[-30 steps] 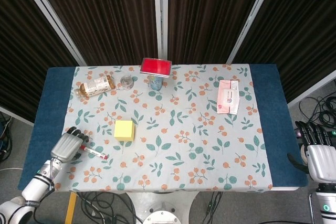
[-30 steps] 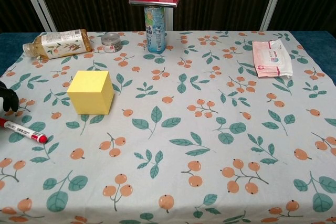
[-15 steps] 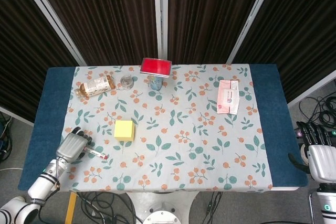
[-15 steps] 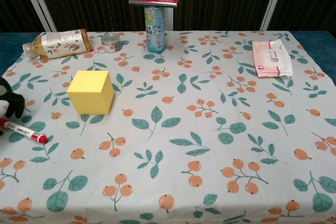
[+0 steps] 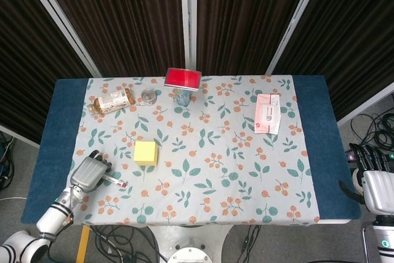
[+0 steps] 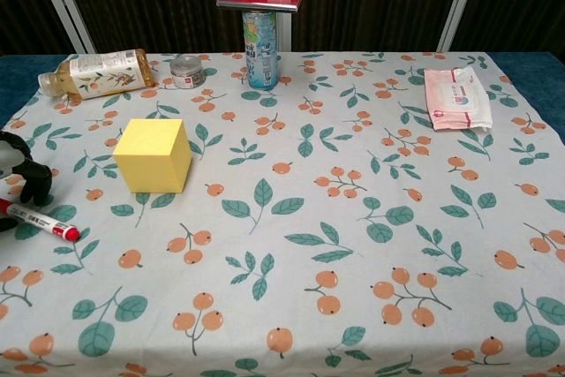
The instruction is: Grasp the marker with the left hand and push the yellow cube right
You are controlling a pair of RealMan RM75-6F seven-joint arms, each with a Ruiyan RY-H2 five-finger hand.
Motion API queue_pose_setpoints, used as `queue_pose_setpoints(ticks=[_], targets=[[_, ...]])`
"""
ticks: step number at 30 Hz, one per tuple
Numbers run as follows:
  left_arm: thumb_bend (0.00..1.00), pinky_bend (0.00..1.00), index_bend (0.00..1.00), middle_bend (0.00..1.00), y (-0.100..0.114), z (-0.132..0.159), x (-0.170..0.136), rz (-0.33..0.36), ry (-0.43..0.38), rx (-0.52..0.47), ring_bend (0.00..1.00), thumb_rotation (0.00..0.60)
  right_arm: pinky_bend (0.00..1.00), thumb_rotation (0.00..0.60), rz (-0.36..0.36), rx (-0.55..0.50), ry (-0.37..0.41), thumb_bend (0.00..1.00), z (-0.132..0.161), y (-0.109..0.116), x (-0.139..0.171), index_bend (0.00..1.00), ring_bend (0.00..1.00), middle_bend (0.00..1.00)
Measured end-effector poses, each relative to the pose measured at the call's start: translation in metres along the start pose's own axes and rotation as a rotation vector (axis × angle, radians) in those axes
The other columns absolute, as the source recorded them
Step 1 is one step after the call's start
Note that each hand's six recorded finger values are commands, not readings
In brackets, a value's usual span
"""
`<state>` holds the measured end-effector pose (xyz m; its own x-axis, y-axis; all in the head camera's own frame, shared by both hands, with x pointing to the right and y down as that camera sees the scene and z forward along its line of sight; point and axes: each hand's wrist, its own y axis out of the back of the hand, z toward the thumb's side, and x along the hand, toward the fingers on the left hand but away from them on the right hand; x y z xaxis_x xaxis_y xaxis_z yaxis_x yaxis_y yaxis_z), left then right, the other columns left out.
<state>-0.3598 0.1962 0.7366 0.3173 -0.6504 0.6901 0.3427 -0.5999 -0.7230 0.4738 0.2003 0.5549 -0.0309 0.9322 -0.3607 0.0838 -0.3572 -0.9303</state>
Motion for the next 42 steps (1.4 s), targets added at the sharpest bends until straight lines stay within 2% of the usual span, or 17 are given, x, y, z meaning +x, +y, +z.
queue_pose_setpoints(ticks=[6,23,30,37,42], targets=[[0.35,0.41,0.54,0.62,-0.001,0.001,0.001,-0.005,-0.003,0.001,0.41,0.600,0.01,0.600,0.000,0.000,0.001,0.15,-0.001,0.000,0.000,0.00,0.00,0.11],[0.39,0.54,0.61,0.67,-0.002,0.000,0.001,0.008,-0.010,-0.009,0.47,0.600,0.01,0.600,0.004,-0.002,-0.001,0.15,-0.001,-0.001,0.000,0.00,0.00,0.11],[0.45,0.63,0.65,0.71,-0.002,-0.003,0.000,0.035,-0.017,-0.037,0.52,0.600,0.01,0.600,0.003,-0.004,-0.003,0.15,-0.002,0.000,0.000,0.00,0.00,0.11],[0.49,0.67,0.67,0.73,0.003,-0.014,-0.005,0.087,-0.024,-0.090,0.54,0.600,0.01,0.600,0.000,-0.003,-0.004,0.15,-0.002,0.001,0.000,0.00,0.00,0.11],[0.51,0.67,0.67,0.73,0.010,-0.032,-0.009,0.141,-0.018,-0.109,0.54,0.600,0.01,0.600,-0.004,-0.003,0.002,0.14,-0.001,0.002,-0.001,0.00,0.00,0.12]])
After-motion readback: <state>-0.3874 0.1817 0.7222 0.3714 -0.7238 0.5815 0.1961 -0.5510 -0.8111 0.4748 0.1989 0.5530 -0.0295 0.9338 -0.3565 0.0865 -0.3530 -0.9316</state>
